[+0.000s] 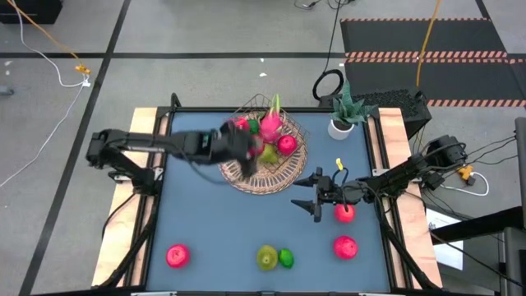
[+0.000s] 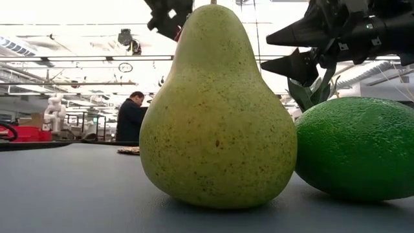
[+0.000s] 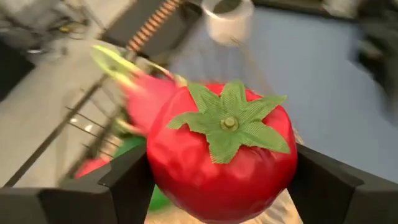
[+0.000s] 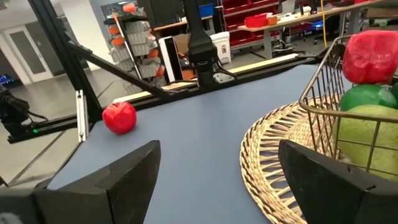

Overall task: Build produce basket
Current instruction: Put the red tomato into the gold wire basket, then put the green pear into the gold wire basket

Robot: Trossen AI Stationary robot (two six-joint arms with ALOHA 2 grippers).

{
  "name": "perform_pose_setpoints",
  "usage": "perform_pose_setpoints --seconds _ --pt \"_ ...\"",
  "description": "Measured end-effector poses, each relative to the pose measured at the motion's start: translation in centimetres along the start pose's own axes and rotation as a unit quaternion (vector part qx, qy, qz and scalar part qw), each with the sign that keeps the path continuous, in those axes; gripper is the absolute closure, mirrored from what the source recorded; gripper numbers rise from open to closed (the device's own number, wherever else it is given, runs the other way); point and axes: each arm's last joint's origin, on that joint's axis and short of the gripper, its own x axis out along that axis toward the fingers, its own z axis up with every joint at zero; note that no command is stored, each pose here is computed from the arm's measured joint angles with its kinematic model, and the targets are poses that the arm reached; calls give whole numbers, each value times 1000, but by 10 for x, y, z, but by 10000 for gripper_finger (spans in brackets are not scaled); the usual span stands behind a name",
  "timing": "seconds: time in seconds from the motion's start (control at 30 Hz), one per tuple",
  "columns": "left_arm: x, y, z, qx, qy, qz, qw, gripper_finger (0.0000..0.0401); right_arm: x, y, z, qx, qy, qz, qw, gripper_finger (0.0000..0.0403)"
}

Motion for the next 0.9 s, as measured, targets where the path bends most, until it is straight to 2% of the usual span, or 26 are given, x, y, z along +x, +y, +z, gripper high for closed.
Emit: perform_pose_setpoints --seconds 0.13,0.33,0.43,0.5,0.6,0.73,0.9 --pt "26 31 5 -45 -20 44 998 95 0 0 -1 -7 6 -2 1000 80" --pt "72 62 -20 -64 18 85 994 58 0 -2 -6 -17 30 -2 999 80" --pt "89 71 -29 -76 33 73 994 36 0 -2 -6 -18 31 -6 999 80" --pt "92 74 -34 -79 52 51 994 23 0 -2 -6 -18 30 -9 999 80" --pt "92 75 -30 -86 40 40 995 8 0 -2 -6 -19 30 -9 999 80" --pt "88 75 -30 -90 40 37 994 3 0 -2 -6 -24 30 -10 999 80" --pt "84 64 -29 -123 35 20 992 2 0 -2 -6 -29 29 -11 999 80"
